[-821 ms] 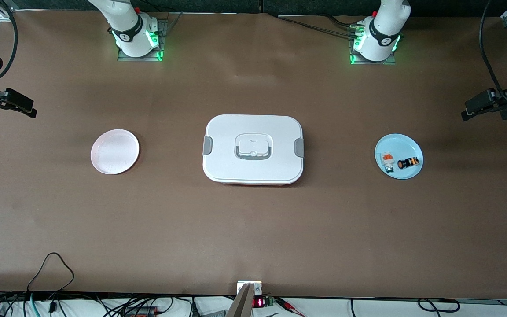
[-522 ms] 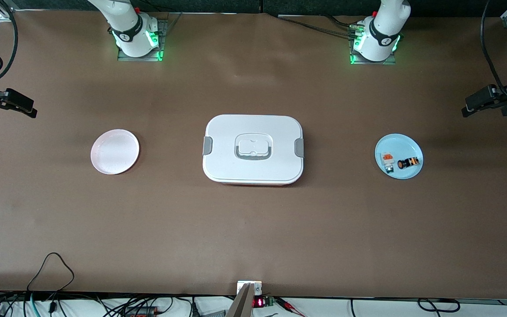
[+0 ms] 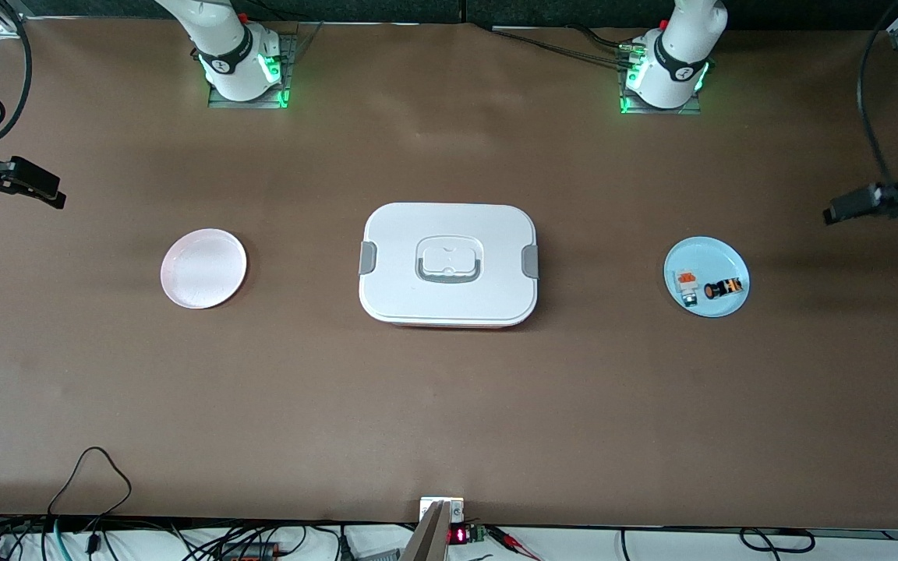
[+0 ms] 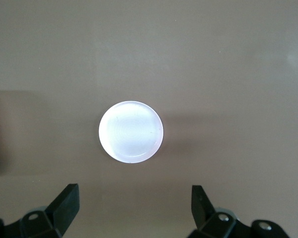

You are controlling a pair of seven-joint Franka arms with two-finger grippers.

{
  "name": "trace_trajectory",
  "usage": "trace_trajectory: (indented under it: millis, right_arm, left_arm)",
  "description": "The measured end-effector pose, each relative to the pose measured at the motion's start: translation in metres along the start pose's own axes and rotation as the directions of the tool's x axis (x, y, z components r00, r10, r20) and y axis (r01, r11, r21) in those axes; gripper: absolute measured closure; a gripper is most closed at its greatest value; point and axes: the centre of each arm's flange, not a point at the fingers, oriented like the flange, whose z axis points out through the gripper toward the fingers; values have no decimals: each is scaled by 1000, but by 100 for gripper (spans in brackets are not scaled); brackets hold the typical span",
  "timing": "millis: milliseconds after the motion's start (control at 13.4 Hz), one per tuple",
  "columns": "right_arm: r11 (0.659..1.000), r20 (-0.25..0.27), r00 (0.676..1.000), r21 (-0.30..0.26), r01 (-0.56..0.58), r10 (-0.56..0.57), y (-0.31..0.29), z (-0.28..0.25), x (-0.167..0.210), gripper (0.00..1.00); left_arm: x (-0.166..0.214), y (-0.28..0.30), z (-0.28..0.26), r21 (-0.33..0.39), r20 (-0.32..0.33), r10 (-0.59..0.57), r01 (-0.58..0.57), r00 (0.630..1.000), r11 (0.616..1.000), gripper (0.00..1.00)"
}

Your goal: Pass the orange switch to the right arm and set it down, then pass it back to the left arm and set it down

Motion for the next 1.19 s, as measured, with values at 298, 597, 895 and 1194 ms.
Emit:
trace_trajectory:
  millis: [298, 597, 895, 1194]
  right_arm:
    - [1000, 1, 1000, 0, 0, 0, 0, 0, 0, 0]
    - [1000, 8, 1000, 0, 1, -1, -1, 3, 1, 0]
    - [1000, 11, 1000, 0, 3, -3, -2, 4, 1, 0]
    - [1000, 12, 1000, 0, 3, -3, -2, 4, 1, 0]
  left_arm:
    - [53, -5, 79, 25, 64, -20, 19, 998, 1000, 0]
    - [76, -9, 155, 27, 27, -27, 26, 999, 999, 0]
    - [71, -14, 251, 28, 27, -35, 34, 999, 999, 0]
    - [67, -19, 318, 31, 60, -47, 46, 997, 998, 0]
